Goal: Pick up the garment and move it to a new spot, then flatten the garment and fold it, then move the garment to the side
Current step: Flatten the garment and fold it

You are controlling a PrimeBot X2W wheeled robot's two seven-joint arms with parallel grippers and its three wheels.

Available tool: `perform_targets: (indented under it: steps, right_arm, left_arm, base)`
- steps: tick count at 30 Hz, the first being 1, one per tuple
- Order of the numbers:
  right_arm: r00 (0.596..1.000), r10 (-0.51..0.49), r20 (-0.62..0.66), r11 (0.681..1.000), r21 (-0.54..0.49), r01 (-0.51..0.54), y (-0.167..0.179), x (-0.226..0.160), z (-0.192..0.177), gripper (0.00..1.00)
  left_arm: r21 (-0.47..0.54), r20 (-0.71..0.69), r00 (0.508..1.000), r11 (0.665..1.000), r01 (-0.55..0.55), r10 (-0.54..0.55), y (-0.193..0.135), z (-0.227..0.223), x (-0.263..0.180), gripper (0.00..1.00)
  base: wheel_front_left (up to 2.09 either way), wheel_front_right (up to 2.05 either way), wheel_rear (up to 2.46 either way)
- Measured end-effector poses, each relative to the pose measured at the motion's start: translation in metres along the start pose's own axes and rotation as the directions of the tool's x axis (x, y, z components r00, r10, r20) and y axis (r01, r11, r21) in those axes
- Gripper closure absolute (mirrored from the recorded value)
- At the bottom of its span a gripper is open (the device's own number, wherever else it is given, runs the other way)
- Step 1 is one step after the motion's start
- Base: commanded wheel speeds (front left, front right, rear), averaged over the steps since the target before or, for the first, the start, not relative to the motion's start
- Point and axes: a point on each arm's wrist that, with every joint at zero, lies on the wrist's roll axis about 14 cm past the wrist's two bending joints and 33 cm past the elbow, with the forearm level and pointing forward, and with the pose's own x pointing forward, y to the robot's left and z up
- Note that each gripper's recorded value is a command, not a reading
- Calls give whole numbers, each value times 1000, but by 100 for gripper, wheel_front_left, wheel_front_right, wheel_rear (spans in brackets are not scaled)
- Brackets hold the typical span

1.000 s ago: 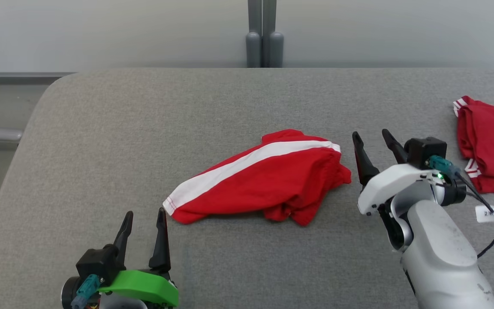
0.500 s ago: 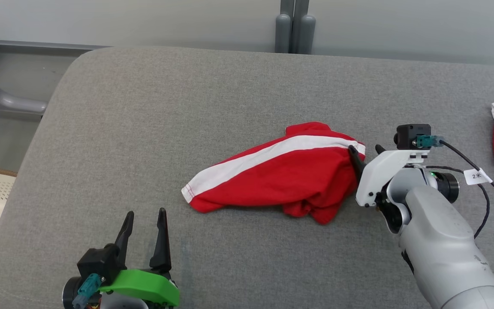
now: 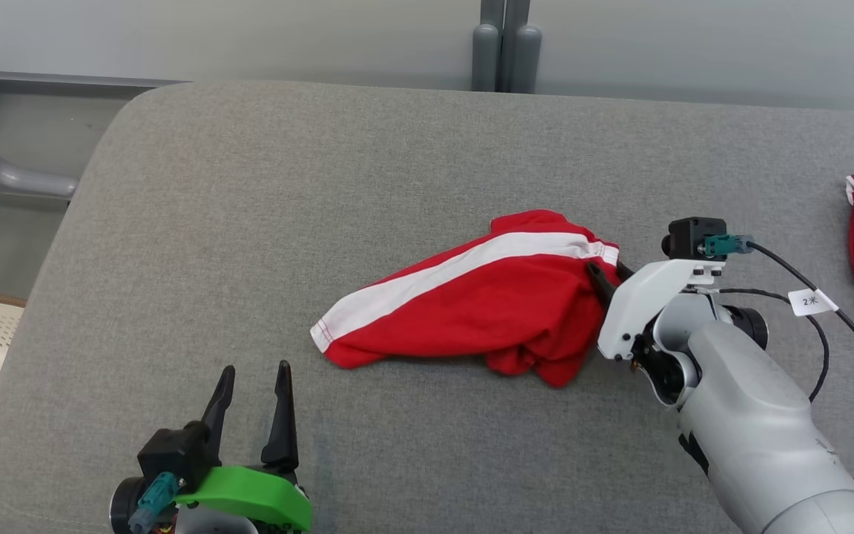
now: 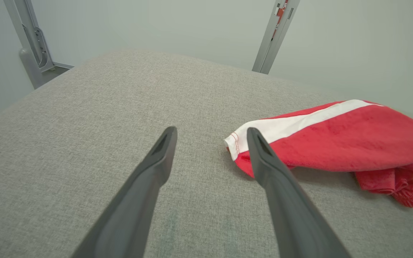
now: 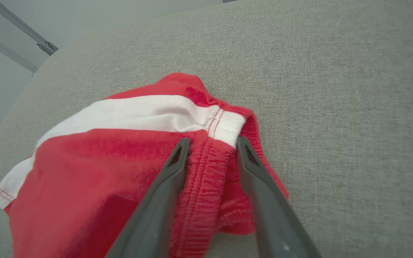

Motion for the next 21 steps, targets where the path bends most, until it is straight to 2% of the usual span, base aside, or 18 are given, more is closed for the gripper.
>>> perform_targets:
  steps: [3, 4, 5, 6, 11, 16, 21]
  right_arm:
    - [1000, 3, 7, 1000, -13, -3, -1, 3, 5, 58]
    - [1000, 4, 15, 1000, -16, -4, -1, 4, 8, 65]
    - [1000, 6, 21, 1000, -15, -5, 0, 5, 10, 80]
    - [1000, 7, 23, 1000, -14, -6, 0, 6, 12, 100]
    - [999, 16, 48, 999, -35, -14, 0, 5, 16, 100]
    - [988, 64, 142, 994, -99, -50, 8, -4, 32, 100]
    - [977, 89, 193, 987, -146, -61, -2, -27, 23, 100]
  left_arm:
    - [8, -1, 1000, 1000, 2, -2, 0, 0, 0, 0]
    - [8, -1, 1000, 1000, 1, -1, 1, 0, 1, 0]
    - [10, -1, 1000, 1000, 0, 0, 1, 0, 1, 0]
    - [15, -2, 1000, 1000, 0, 0, 1, 0, 1, 0]
    - [15, -6, 1000, 1000, -4, 4, 3, -1, 1, 0]
    - [11, 0, 1000, 1000, 5, -5, 0, 0, 4, 0]
    - [-20, -9, 1000, 1000, 22, -23, -7, -3, 6, 0]
  base:
    - [0, 0, 0]
    - [0, 0, 0]
    - [0, 0, 0]
    - [0, 0, 0]
    - [0, 0, 0]
    - [0, 0, 0]
    - [0, 0, 0]
